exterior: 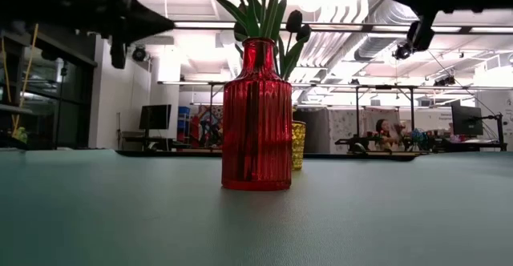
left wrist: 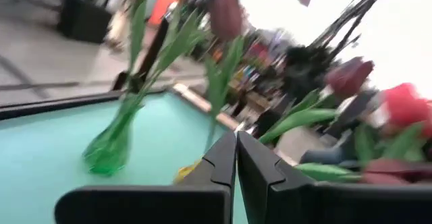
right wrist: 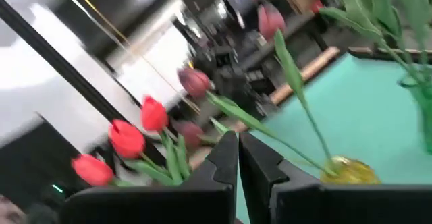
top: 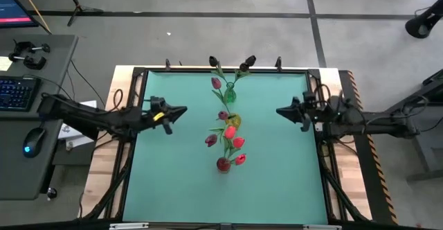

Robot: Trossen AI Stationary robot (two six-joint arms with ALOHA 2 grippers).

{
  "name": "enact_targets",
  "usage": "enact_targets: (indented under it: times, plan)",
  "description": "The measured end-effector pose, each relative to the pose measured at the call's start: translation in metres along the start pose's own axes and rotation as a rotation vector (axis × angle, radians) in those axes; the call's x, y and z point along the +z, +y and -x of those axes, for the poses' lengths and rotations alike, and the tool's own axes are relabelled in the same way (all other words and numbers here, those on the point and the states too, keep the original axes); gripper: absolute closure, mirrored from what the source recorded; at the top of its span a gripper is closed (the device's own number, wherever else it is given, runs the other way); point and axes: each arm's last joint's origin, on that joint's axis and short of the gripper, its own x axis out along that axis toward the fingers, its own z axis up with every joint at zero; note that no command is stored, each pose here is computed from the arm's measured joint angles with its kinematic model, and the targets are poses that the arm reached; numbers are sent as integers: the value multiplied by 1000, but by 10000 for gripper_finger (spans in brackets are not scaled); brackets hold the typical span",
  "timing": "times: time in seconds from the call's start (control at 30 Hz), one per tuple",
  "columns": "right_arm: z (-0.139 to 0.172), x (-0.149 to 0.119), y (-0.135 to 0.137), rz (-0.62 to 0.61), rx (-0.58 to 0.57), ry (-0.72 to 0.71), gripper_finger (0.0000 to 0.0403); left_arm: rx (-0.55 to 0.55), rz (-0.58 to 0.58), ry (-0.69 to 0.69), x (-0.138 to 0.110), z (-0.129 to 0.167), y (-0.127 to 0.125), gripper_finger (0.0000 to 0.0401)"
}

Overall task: Sort flowers into vase by color
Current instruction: Return to Home Position

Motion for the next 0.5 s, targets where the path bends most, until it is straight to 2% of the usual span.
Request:
enact_targets:
  times: [0.13, 0.23, 0.3, 0.5]
  plan:
    - [0, -18, -11, 5, 36, -106, 402, -85, 70, -80, -10, 14, 6, 401]
    - [0, -29, -18, 43, -1, -165, 402, -95, 99, -101, -20, 23, 15, 401]
    - [0, -33, -20, 86, 21, -188, 402, -100, 112, -107, -25, 27, 19, 401]
    - [3, -49, -26, 127, 79, -129, 403, -78, 51, -5, -34, 27, 23, 401]
